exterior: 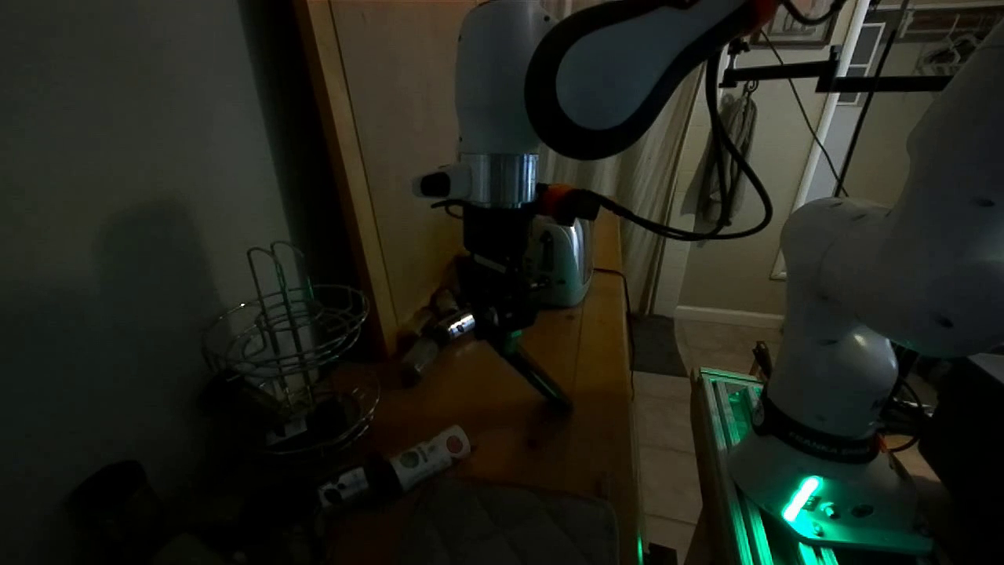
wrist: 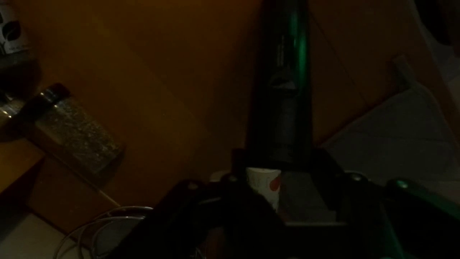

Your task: Move the remote control to the right then flip it over.

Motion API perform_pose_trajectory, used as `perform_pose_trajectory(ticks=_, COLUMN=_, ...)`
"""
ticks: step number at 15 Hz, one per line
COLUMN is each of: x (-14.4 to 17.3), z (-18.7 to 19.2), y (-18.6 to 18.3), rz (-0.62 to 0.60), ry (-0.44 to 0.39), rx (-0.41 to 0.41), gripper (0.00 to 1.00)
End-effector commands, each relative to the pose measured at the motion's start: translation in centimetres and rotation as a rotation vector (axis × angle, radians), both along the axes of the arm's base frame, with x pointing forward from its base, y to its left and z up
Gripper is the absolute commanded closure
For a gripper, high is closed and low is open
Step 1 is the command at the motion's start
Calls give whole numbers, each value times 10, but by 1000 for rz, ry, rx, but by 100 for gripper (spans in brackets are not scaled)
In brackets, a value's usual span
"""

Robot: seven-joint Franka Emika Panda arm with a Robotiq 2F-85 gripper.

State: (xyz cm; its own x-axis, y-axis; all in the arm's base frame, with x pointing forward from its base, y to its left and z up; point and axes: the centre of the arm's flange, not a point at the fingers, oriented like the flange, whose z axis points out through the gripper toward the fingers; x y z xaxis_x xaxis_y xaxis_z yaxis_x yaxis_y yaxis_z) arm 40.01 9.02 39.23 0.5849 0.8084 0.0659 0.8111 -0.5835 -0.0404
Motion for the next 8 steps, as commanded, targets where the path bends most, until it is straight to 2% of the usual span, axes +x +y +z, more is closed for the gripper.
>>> perform_pose_trajectory(ticks=1, x=-8, z=18, y=10, rz=23, ry=-18, rx=5, gripper=76)
perform_pose_trajectory(ticks=8, x=-17, z=42, y=28, rz=91, ry=-71, rx=50, gripper=76)
